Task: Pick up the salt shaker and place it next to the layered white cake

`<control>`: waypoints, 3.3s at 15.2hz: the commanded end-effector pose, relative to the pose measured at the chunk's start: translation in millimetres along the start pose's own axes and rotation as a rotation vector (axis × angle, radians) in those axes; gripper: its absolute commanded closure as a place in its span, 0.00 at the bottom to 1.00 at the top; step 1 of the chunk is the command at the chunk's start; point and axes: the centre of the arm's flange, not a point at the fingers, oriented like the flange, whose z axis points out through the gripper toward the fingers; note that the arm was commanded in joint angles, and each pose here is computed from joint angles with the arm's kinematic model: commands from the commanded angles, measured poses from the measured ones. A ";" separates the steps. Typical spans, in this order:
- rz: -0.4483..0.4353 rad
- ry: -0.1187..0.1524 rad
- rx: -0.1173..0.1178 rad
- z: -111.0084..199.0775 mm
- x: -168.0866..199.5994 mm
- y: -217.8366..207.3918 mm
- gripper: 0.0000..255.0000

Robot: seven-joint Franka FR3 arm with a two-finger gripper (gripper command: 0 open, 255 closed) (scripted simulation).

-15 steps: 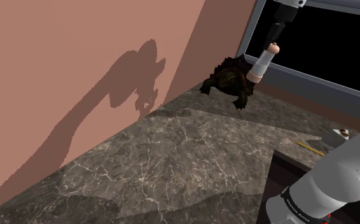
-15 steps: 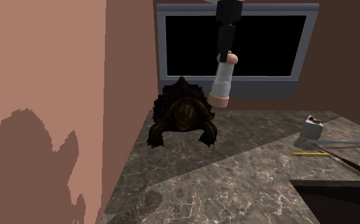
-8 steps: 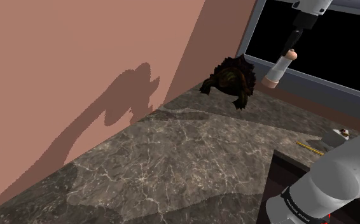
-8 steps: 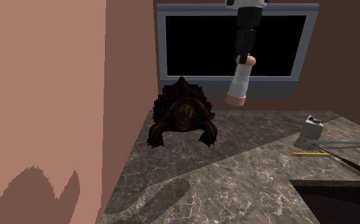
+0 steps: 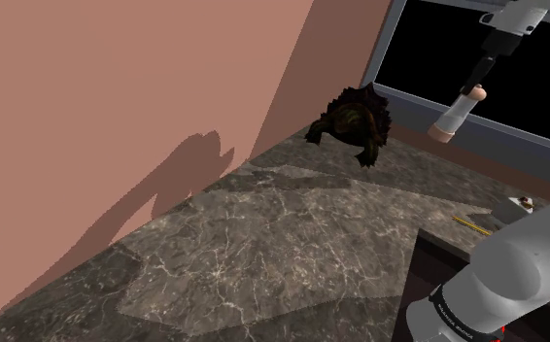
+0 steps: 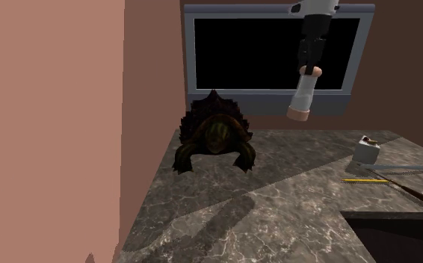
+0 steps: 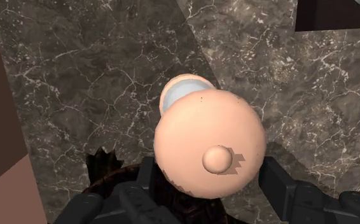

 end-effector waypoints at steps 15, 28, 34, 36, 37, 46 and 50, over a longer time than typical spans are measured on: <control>-0.002 0.000 0.000 12.4 -173.9 120.4 1.00; -0.002 0.000 0.000 21.2 -315.5 217.6 1.00; -0.002 0.000 0.000 52.8 -317.6 217.9 1.00; -0.002 0.000 0.000 63.4 -318.3 218.0 1.00; -0.002 0.000 0.000 68.6 -318.6 218.1 1.00; -0.002 0.000 0.000 116.1 -321.7 218.6 1.00; -0.002 0.000 0.000 137.1 -323.1 218.8 1.00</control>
